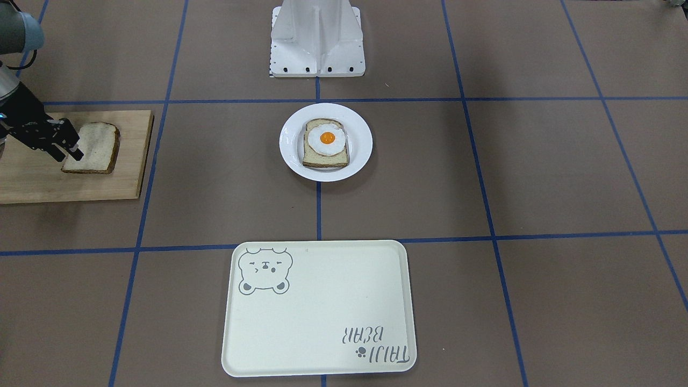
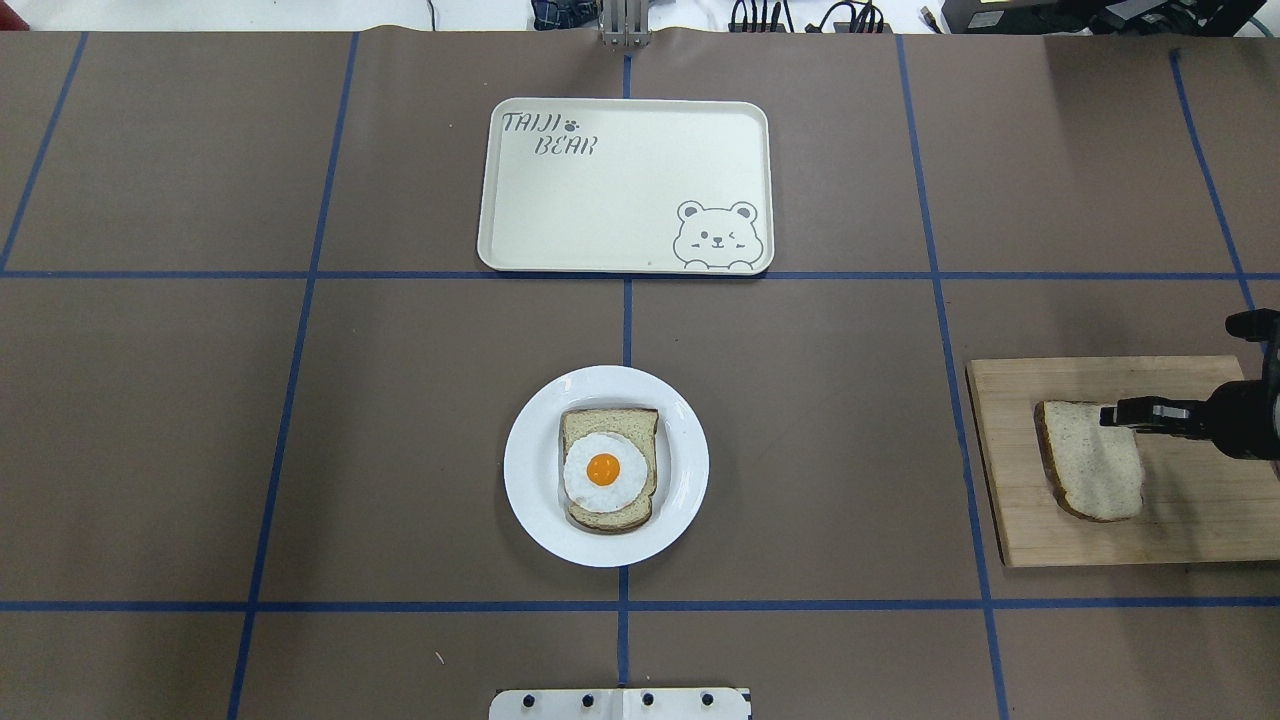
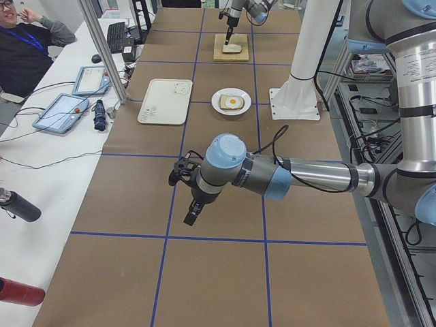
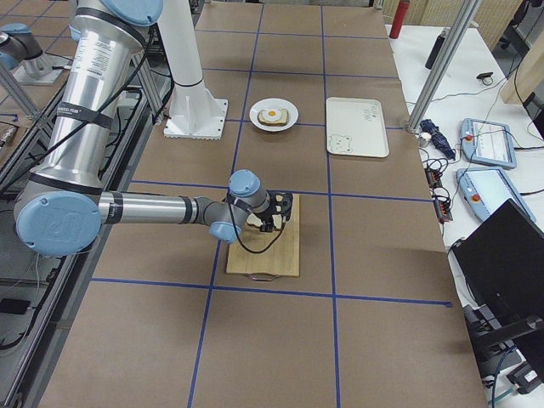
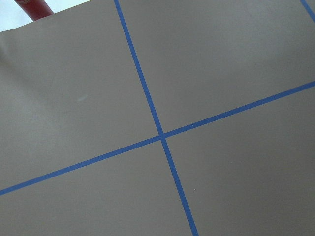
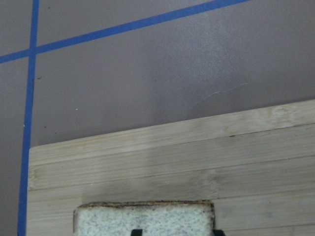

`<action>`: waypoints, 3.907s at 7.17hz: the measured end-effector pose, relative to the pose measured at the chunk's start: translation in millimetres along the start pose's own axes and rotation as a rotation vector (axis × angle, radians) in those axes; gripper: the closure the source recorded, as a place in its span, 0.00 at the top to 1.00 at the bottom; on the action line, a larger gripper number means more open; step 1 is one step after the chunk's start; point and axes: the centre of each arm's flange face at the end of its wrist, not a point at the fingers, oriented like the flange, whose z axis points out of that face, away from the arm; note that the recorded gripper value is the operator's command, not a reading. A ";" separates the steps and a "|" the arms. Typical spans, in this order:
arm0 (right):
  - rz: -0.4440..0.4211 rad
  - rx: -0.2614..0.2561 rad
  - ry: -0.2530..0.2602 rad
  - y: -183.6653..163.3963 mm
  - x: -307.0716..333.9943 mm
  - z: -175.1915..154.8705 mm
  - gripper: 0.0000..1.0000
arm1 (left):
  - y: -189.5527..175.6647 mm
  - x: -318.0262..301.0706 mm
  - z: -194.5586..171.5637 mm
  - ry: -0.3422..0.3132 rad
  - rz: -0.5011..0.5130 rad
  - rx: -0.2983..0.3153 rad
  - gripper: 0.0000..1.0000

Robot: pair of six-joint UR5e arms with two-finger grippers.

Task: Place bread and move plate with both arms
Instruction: 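Lower the right gripper onto the bread slice on the wooden board and grasp it, then carry the bread slice with the right gripper over the egg on the plate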

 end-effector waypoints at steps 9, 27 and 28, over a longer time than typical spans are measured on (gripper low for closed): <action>-0.048 0.001 0.014 -0.8 3.8 8.9 0.00 | 3.3 0.3 0.1 0.000 -0.002 -0.002 0.99; 0.197 0.020 -0.515 53.2 -433.4 49.0 0.00 | 4.1 5.4 3.9 0.092 -0.072 -0.003 0.99; 0.197 0.028 -0.501 78.2 -449.3 58.3 0.00 | 3.9 5.6 3.7 0.092 -0.075 -0.003 0.99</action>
